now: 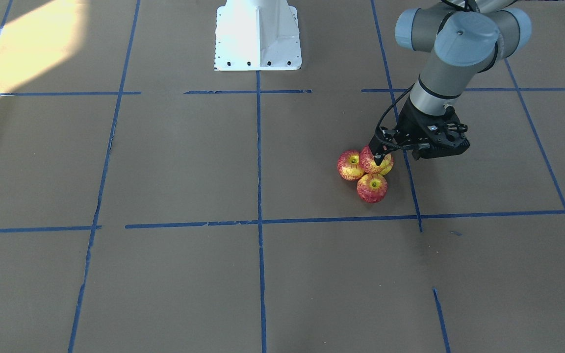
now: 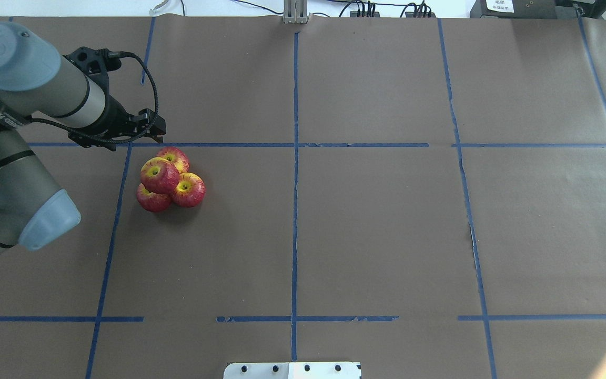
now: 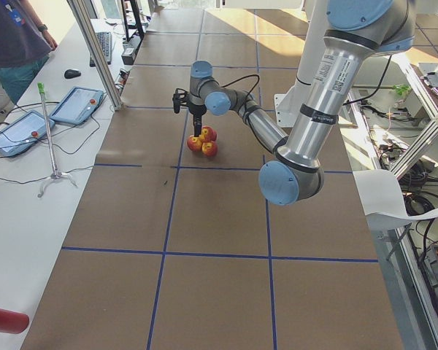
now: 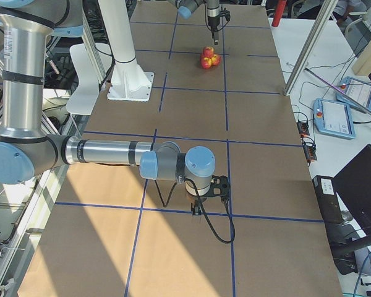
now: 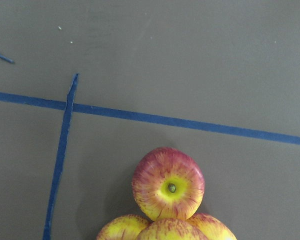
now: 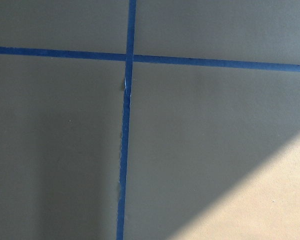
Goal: Stack apples
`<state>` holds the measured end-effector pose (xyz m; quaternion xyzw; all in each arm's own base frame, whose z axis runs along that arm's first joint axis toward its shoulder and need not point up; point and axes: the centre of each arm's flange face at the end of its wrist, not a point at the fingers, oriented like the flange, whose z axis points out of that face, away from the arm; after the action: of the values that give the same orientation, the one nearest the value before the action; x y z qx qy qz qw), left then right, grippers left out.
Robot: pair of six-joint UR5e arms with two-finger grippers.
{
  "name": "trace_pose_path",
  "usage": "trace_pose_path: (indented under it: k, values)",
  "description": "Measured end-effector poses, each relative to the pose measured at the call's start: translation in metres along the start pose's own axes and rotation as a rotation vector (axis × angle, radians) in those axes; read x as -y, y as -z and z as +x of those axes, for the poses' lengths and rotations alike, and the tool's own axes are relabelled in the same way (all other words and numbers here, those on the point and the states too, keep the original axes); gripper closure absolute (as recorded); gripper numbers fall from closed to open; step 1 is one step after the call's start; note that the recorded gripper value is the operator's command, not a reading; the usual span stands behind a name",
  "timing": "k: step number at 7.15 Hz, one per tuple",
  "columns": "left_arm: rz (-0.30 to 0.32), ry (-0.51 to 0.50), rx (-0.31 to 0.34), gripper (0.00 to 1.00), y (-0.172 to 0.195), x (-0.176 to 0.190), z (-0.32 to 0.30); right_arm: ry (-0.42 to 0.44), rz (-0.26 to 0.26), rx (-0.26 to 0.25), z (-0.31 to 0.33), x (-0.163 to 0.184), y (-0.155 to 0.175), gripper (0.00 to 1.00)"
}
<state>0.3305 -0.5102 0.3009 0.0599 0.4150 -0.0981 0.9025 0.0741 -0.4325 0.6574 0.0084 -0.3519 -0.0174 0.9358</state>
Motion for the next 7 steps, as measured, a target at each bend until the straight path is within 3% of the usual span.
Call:
trace_pose_path:
  k: [2, 3, 6, 7]
  values:
    - [0.042, -0.100, 0.042, 0.00, 0.026, 0.039, -0.051, 0.000, 0.000, 0.000, 0.000, 0.000, 0.000, 0.00]
    - [0.033, -0.157, 0.064, 0.00, 0.039, 0.060, -0.093, 0.000, 0.000, 0.000, 0.000, 0.000, 0.000, 0.00]
    - [-0.067, -0.318, 0.178, 0.00, 0.101, 0.107, -0.257, 0.001, 0.000, 0.000, 0.000, 0.000, 0.000, 0.00]
    - [-0.105, -0.300, 0.188, 0.00, 0.118, 0.104, -0.330, 0.001, 0.000, 0.000, 0.000, 0.000, 0.000, 0.00]
